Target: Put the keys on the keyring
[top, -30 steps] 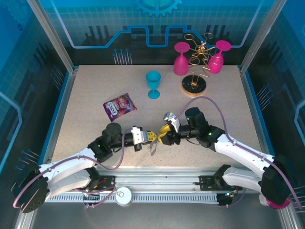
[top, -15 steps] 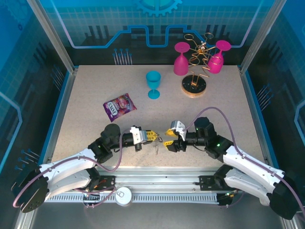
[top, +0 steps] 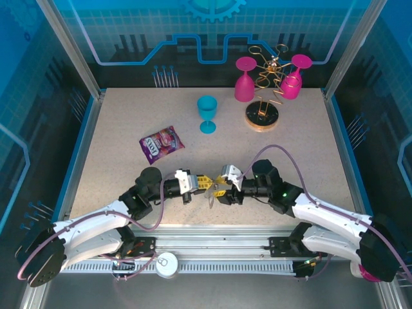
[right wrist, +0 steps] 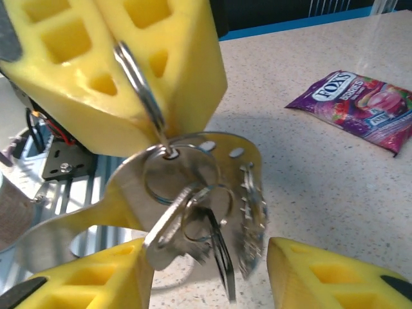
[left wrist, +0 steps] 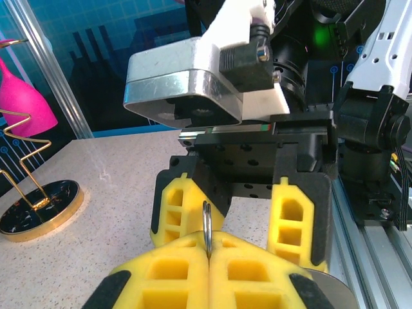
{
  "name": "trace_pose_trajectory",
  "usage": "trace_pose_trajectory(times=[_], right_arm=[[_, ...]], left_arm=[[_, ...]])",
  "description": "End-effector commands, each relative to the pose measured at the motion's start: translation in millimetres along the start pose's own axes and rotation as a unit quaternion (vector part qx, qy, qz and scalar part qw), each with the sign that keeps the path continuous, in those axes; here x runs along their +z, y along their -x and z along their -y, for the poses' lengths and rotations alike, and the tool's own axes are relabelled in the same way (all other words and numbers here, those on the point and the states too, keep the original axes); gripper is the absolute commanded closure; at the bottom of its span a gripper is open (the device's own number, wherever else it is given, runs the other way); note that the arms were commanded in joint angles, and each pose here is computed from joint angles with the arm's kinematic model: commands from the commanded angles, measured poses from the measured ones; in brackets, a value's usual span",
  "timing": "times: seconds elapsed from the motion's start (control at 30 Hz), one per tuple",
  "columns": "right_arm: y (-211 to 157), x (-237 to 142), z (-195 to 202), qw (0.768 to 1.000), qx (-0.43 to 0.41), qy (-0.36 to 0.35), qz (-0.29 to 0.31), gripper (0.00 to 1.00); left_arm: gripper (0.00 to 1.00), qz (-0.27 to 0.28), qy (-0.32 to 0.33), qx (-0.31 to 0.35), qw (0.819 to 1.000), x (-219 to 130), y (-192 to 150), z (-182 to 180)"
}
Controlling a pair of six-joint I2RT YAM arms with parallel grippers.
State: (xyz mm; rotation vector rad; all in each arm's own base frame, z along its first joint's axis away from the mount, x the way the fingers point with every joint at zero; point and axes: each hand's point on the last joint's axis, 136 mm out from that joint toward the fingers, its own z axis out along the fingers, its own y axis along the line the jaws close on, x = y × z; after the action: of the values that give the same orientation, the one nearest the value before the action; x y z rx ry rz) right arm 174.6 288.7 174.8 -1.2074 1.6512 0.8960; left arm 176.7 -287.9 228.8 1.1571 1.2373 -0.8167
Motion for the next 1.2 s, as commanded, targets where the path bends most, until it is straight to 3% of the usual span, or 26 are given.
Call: trace_pose_trajectory(times=[0.0, 0.27, 0.43, 0.73, 0.9, 0.93, 1.03, 1.13, 1.17], right_arm=[[15, 0, 7, 0.999, -0.017, -0.024, 0.022, 0.58], [17, -10, 5, 0.999, -0.020, -0.032, 0.018, 0.99], [16, -23, 19, 0.996, -0.018, -0.086, -0.013, 1.00], [50, -26, 2, 0.996, -0.069, -0.047, -0.030, 1.00], [53, -28, 11, 0.992, -0.076, -0.078, -0.060, 1.00], [51, -28, 15, 0.991, -0.074, -0.090, -0.069, 1.00], [44, -29, 26, 0.985, -0.080, -0.116, -0.100, 1.00], [42, -26, 33, 0.980, -0.095, -0.122, -0.122, 1.00], [41, -23, 35, 0.979, -0.099, -0.122, -0.128, 1.00]], left_arm=[[1.00, 0.025, -0.004, 0.011, 1.000, -1, 13, 2], [1.00, 0.002, 0.027, 0.019, 0.999, 0, 5, -9], [1.00, -0.031, 0.038, 0.024, 0.998, 0, -4, -14], [1.00, -0.098, 0.031, 0.014, 0.995, 4, -27, -16], [1.00, -0.131, 0.021, -0.004, 0.991, 4, -36, -14], [0.98, -0.136, 0.022, -0.008, 0.990, 3, -37, -14], [0.75, -0.141, 0.036, -0.017, 0.989, -3, -37, -16], [0.65, -0.132, 0.061, -0.025, 0.989, -13, -31, -19], [0.55, -0.124, 0.072, -0.028, 0.989, -17, -27, -20]])
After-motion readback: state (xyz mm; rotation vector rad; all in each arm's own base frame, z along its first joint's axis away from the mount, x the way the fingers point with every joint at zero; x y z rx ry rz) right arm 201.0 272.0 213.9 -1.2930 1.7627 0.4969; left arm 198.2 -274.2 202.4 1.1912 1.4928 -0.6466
